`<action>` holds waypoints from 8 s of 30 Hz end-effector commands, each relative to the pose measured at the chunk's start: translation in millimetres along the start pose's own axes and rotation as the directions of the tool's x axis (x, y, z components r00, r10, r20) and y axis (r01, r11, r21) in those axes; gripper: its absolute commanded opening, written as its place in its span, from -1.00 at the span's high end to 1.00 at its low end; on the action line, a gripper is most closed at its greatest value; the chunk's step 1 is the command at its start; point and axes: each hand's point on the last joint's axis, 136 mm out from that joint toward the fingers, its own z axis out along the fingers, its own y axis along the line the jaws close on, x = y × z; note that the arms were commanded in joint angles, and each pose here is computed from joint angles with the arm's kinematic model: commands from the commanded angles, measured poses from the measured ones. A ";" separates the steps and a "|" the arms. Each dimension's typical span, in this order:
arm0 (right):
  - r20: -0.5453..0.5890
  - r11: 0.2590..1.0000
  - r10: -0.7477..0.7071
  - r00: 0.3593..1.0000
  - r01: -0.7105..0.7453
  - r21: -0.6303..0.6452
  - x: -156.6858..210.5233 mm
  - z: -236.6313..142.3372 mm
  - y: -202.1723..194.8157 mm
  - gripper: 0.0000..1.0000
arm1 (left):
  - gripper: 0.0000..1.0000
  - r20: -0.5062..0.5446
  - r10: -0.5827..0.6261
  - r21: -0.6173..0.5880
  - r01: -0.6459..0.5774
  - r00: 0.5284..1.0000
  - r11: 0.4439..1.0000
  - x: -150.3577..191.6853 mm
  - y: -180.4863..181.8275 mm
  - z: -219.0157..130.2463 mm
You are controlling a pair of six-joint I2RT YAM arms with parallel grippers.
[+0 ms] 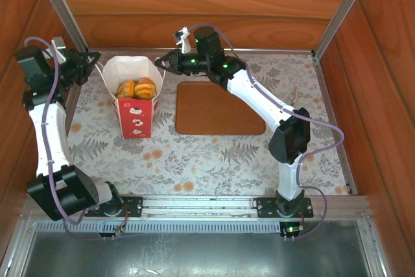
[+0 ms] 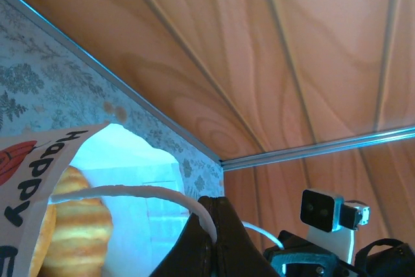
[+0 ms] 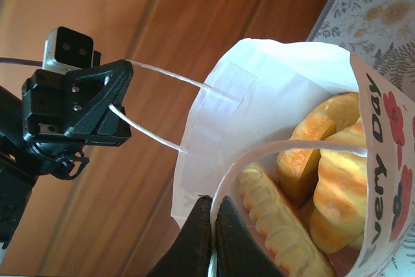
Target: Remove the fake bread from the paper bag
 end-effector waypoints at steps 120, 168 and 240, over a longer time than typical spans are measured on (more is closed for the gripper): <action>0.016 0.346 0.384 0.923 -0.160 0.925 194.9 -299.8 -340.0 0.35 | 1.00 -0.480 0.376 0.018 -0.420 0.793 0.908 188.2 -0.6 53.8; -0.281 0.338 0.595 0.753 0.083 0.937 155.9 -387.3 -425.7 -0.70 | 1.00 -0.439 0.439 0.059 -0.463 0.784 0.885 186.9 -9.9 45.2; -0.374 0.868 -0.217 0.902 0.354 0.349 160.3 -197.6 -104.3 0.07 | 1.00 -0.345 0.478 0.014 -0.505 0.808 0.863 169.5 -21.7 36.1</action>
